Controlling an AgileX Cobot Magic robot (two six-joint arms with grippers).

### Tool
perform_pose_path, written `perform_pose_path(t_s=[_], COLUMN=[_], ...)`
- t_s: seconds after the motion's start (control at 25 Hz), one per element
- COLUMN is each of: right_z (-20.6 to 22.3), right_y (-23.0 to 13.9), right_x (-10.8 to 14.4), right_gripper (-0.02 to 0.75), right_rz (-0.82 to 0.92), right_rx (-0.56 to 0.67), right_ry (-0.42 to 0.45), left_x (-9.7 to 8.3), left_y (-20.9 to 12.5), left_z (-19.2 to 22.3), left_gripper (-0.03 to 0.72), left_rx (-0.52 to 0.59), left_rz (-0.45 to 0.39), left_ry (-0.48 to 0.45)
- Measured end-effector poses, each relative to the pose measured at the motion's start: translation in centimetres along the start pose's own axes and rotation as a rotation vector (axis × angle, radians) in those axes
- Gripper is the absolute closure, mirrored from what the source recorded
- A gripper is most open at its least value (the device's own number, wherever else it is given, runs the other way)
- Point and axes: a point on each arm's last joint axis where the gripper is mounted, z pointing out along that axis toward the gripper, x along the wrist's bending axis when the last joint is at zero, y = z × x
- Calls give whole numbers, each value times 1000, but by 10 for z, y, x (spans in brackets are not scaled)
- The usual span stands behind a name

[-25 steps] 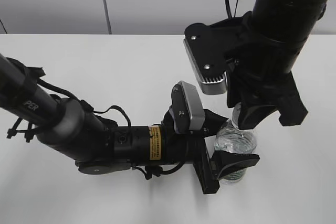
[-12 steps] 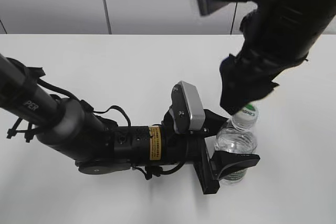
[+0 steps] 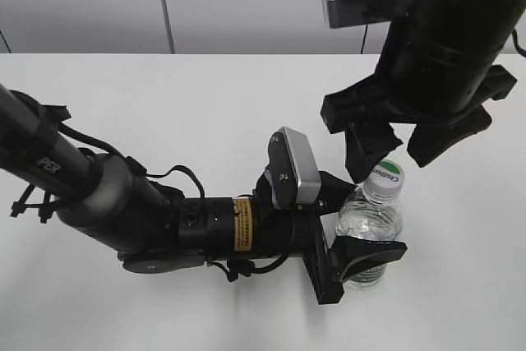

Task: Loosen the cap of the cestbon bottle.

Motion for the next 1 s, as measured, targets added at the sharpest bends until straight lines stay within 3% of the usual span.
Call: perform_pose_path(t_s=[0.12, 0.28, 0.48, 0.6, 0.88, 1.0], right_z=[6, 6, 6, 5, 5, 5], right_y=[1, 1, 1, 1, 1, 1], right_x=[-1, -1, 0, 0, 1, 2], right_gripper=[258, 429, 450, 450, 450, 450], right_rz=[-3, -15, -118, -321, -1134, -1312], right_rx=[15, 14, 15, 16, 9, 5], right_ry=[-16, -13, -7, 0, 22, 24], left_x=[0, 0, 0, 0, 0, 0], left_y=[0, 0, 0, 0, 0, 0], left_z=[0, 0, 0, 0, 0, 0], left_gripper=[165, 165, 165, 165, 165, 165], left_rx=[0, 1, 0, 0, 2, 3], left_rz=[-1, -1, -1, -1, 0, -2], left_ry=[0, 0, 0, 0, 0, 1])
